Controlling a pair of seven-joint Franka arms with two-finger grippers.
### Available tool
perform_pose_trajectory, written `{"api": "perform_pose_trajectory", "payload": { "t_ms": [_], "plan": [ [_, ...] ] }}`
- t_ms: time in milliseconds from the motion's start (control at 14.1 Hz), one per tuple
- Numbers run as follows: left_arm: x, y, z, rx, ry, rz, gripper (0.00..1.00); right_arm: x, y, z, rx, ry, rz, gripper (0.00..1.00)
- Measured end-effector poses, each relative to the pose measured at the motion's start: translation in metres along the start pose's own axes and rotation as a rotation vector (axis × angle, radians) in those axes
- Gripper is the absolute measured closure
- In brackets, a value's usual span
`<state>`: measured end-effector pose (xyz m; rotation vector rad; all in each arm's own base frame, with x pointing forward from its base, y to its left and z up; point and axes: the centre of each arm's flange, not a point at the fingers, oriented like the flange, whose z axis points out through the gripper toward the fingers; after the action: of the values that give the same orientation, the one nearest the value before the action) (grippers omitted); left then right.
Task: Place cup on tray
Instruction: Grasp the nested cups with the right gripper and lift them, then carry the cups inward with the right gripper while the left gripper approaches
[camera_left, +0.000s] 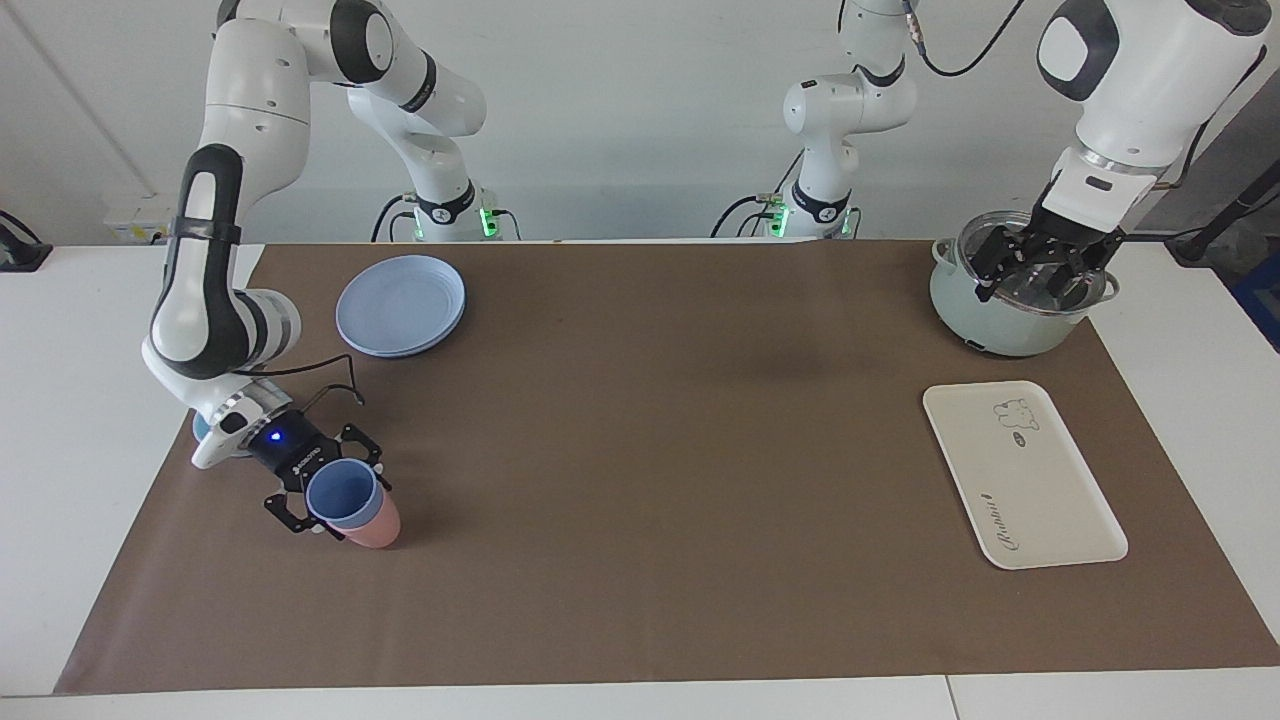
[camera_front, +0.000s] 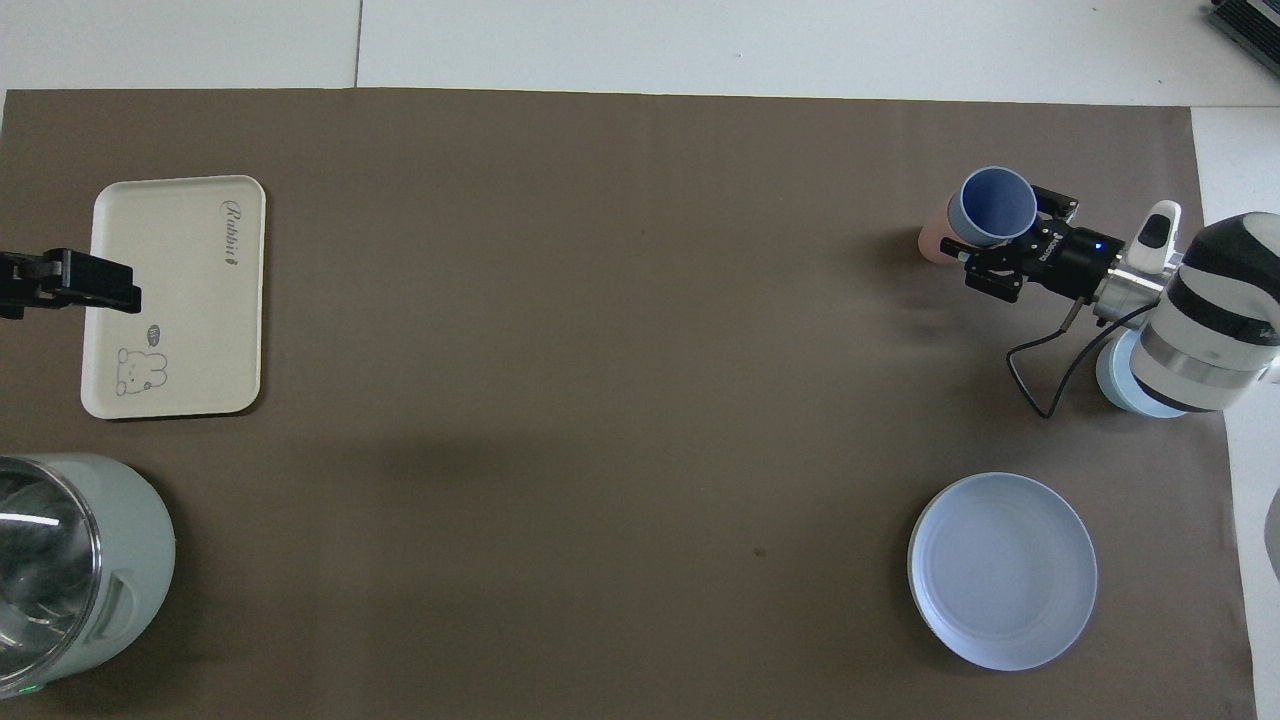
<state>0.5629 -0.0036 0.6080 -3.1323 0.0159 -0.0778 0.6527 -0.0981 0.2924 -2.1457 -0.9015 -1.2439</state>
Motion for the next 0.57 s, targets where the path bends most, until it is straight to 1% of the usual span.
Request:
{"api": "perform_pose_trajectory", "payload": {
  "t_ms": [71,285,427,498,569],
  "plan": [
    [0.000,0.000,0.000,0.000,0.000,0.000,0.00,0.017,-0.002,-0.004,-0.012,-0.026,0.005,0.15],
    [0.000,0.000,0.000,0.000,0.001,0.000,0.00,0.087,-0.024,-0.019,-0.037,-0.150,0.048,0.15],
    [0.000,0.000,0.000,-0.002,0.001,-0.013,0.00,0.123,-0.040,-0.029,-0.046,-0.217,0.067,0.15],
    [0.000,0.002,0.000,-0.019,0.001,-0.034,0.02,0.136,-0.048,-0.033,-0.051,-0.255,0.066,0.15],
    [0.000,0.007,0.000,-0.052,0.001,-0.058,0.04,0.147,-0.056,-0.033,-0.053,-0.296,0.058,0.15]
  ]
}}
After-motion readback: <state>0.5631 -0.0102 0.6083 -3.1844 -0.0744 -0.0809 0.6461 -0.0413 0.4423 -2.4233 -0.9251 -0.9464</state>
